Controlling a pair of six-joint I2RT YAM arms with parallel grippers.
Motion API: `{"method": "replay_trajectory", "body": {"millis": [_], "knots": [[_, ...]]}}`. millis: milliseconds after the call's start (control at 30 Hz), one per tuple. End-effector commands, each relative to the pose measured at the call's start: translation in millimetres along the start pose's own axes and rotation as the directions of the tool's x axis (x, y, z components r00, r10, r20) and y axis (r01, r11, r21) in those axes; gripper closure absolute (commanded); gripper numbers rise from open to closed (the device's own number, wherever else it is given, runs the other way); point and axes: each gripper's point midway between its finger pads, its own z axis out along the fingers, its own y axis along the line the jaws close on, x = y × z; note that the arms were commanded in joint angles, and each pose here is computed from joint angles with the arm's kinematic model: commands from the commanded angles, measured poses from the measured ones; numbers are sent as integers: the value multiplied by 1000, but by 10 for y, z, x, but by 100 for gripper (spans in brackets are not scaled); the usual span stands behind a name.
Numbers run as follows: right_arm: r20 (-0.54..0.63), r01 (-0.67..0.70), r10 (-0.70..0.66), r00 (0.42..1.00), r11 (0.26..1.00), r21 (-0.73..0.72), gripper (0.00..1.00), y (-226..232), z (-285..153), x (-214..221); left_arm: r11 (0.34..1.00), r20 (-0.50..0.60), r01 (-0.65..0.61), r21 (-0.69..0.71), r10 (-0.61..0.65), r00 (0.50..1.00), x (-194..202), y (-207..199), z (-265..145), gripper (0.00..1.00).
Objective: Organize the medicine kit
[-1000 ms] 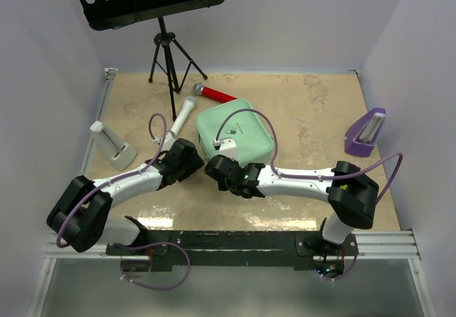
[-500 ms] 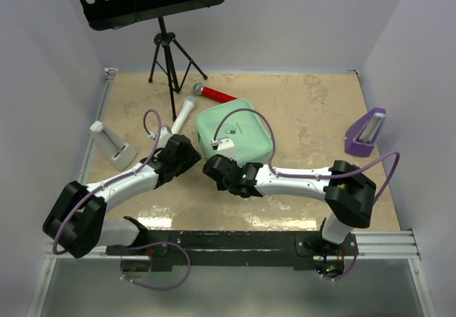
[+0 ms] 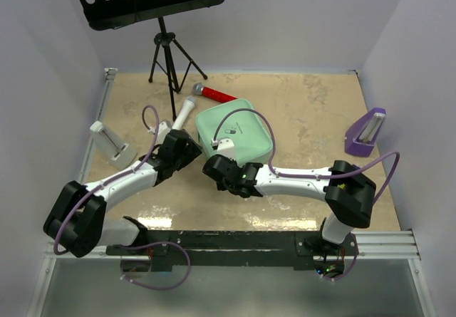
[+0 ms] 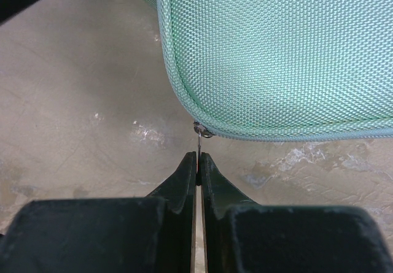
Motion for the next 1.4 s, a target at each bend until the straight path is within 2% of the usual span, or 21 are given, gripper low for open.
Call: {"method": "replay_trajectory", "body": {"millis": [0, 300, 400, 500, 733, 1033, 1233, 1367], "knots": [[52, -33, 36, 998, 998, -61, 100, 207, -58, -211, 994, 39, 15, 108, -20, 999, -143, -241, -97, 29], [53, -34, 37, 998, 998, -62, 100, 215, -66, -226, 995, -12, -20, 94, 21, 1000, 24, -209, 111, 32], [57, -32, 36, 998, 997, -68, 100, 234, -76, -253, 996, -20, -34, 84, 36, 999, 75, -165, 164, 38], [55, -27, 31, 998, 998, -64, 100, 235, -66, -252, 995, -21, -66, 80, 68, 997, 89, -159, 230, 53], [12, -14, 14, 1000, 1000, 8, 100, -49, -74, -3, 988, -88, -146, -58, 141, 986, 5, 127, 464, 100], [-20, -95, 100, 995, 981, 171, 100, -819, -72, 259, 923, -102, -379, -68, 372, 923, -197, 99, 551, 100], [30, -261, 260, 965, 945, 197, 100, -1258, -44, 79, 854, -149, -517, -59, 505, 850, -209, 108, 644, 100], [97, -406, 394, 914, 897, 178, 100, -1586, -45, -116, 830, -161, -556, -35, 544, 823, -180, 114, 685, 100]]}}
